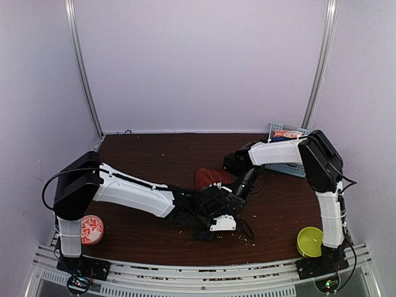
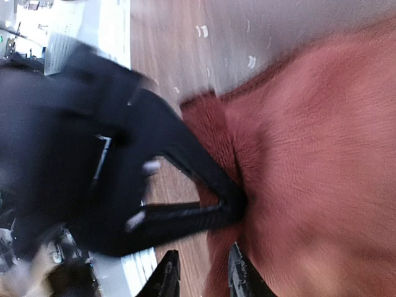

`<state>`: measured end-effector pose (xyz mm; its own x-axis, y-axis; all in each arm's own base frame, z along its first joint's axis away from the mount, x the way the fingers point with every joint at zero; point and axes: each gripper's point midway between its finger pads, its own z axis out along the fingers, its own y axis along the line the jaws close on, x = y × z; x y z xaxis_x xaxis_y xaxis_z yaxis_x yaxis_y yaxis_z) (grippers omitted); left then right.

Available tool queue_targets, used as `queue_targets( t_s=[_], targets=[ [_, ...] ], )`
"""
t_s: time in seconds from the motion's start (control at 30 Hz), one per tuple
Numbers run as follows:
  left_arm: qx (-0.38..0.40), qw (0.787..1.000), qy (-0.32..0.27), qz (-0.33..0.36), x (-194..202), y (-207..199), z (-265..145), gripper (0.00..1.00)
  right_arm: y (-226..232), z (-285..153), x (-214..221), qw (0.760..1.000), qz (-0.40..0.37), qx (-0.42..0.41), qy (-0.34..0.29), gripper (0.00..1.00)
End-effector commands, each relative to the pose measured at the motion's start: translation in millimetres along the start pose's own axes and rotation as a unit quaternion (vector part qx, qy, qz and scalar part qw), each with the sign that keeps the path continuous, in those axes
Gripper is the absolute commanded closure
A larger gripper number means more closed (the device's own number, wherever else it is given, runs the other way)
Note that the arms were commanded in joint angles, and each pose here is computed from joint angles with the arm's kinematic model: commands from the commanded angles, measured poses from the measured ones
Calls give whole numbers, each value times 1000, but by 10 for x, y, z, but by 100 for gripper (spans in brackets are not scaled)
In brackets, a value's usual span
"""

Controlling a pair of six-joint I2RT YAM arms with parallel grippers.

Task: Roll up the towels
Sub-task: Roll the towel at the center of the board.

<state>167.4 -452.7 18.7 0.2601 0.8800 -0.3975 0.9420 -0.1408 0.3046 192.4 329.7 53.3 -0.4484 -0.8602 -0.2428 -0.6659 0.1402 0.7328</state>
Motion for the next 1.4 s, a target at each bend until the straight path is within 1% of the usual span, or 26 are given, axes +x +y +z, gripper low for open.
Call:
queue_targets(
  t_s=[0.0, 0.1, 0.17, 0.27, 0.3, 0.37, 0.4, 0.47, 0.53, 0.63, 0.7, 0.77, 0.83, 0.87, 0.93, 1.0, 1.1, 1.23, 1.37],
  targets=[
    [110, 992, 49, -35, 337, -446, 191, 93, 255, -796, -192, 996, -40, 35, -70, 71],
    [162, 983, 30, -80, 237, -494, 152, 94, 339, -1257, -244, 989, -53, 73, -120, 71],
    [203, 971, 5, -124, 120, -447, 102, 94, 390, -1577, -267, 978, -59, 119, -158, 71],
    [294, 934, -36, -201, -9, -455, 47, 94, 531, -2055, -284, 950, -73, 199, -229, 73],
    [320, 918, -47, -229, -30, -436, 34, 94, 595, -2217, -280, 936, -84, 227, -256, 73],
    [366, 887, -63, -275, -62, -402, 33, 95, 770, -2352, -227, 912, -120, 264, -288, 73],
    [386, 873, -70, -290, -75, -402, 33, 95, 853, -2362, -175, 903, -138, 278, -298, 73],
    [416, 851, -71, -312, -32, -438, 86, 95, 1017, -2232, -31, 897, -176, 278, -296, 70],
    [433, 832, -76, -338, 11, -430, 133, 95, 1110, -1982, 142, 897, -209, 286, -263, 71],
    [462, 800, -82, -373, 55, -431, 164, 95, 1157, -1481, 362, 900, -256, 298, -187, 73],
    [474, 785, -79, -392, 75, -417, 192, 95, 1127, -1158, 491, 899, -284, 301, -143, 74],
    [477, 779, -78, -401, 82, -387, 214, 95, 1047, -879, 558, 893, -307, 306, -117, 72],
    [476, 776, -75, -407, 104, -376, 231, 96, 921, -644, 569, 887, -322, 319, -93, 63],
    [478, 773, -72, -411, 110, -388, 231, 95, 839, -563, 559, 881, -326, 332, -80, 61],
    [476, 770, -66, -419, 134, -389, 249, 95, 689, -375, 510, 869, -335, 362, -48, 61],
    [477, 768, -64, -421, 133, -396, 250, 95, 507, -278, 428, 853, -334, 400, -30, 60],
    [469, 773, -59, -424, 148, -385, 272, 95, 346, -145, 294, 837, -343, 426, -23, 58],
    [458, 777, -53, -428, 183, -381, 318, 95, 165, 73, 294, 826, -355, 437, 0, 57],
    [455, 779, -55, -427, 174, -364, 323, 95, 30, 176, 308, 826, -349, 442, 16, 58]
  ],
)
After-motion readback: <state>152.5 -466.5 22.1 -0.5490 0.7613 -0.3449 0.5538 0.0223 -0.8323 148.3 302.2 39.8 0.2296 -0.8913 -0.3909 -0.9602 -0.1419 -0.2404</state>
